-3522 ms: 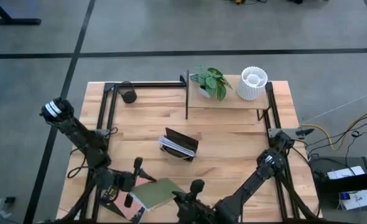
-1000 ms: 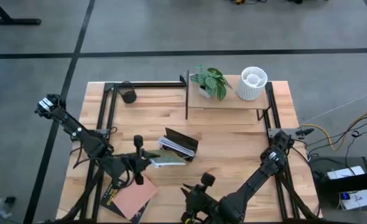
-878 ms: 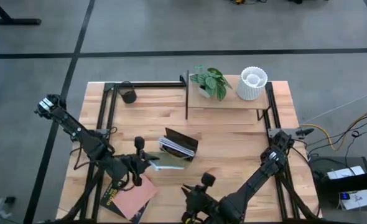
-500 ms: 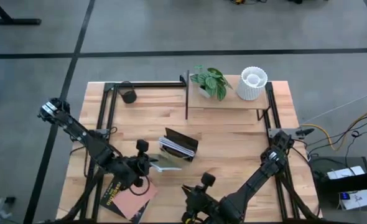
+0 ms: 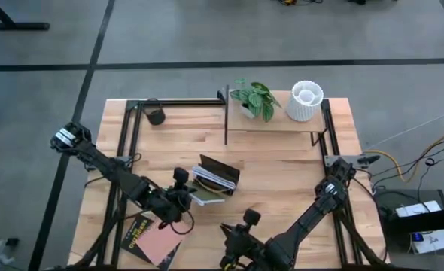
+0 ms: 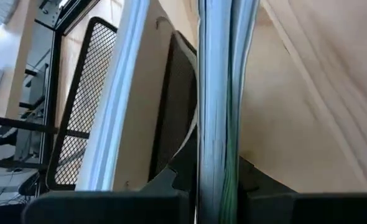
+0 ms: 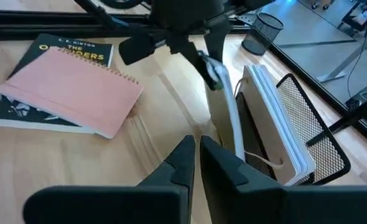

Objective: Stock shelves
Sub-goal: Put the green notebook into the black mesh bookshelf

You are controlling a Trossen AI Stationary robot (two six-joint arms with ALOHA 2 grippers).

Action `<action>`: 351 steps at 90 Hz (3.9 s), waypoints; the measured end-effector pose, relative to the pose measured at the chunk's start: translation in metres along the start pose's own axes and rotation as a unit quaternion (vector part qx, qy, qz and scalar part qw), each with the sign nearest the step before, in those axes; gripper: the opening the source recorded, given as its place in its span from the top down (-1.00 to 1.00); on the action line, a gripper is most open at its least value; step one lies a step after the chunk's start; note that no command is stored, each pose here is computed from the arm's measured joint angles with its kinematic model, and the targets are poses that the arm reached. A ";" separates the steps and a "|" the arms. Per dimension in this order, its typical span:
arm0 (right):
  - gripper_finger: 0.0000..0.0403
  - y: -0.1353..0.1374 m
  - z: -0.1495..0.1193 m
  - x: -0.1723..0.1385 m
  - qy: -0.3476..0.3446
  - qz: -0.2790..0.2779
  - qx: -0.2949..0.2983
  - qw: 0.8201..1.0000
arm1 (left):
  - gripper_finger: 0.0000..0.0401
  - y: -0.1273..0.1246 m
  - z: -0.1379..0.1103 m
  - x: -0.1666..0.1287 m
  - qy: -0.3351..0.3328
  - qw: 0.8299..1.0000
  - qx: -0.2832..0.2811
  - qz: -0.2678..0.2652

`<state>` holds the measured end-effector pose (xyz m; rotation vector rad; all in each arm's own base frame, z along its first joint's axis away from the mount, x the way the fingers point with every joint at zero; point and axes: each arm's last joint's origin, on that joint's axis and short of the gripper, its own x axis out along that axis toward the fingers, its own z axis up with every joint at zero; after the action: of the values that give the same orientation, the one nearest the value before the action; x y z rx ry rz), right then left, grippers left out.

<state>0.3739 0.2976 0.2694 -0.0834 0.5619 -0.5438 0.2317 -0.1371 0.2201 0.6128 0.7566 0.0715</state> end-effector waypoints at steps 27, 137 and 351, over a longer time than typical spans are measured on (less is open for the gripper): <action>0.96 -0.001 0.000 0.003 0.001 -0.003 0.002 1.000 | 0.90 0.018 0.028 -0.014 -0.018 0.997 0.016 0.079; 0.96 0.000 -0.005 0.007 0.004 -0.007 -0.005 1.000 | 0.90 0.006 0.024 0.016 0.042 0.985 0.113 0.124; 0.63 0.024 0.079 0.027 -0.258 0.153 -0.052 0.952 | 0.90 -0.008 0.052 -0.158 -0.371 0.917 -0.054 -0.139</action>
<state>0.4464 0.2987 0.3180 -0.2280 0.0851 -0.1726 0.1488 -0.2132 0.3434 0.3731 0.0905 -0.3648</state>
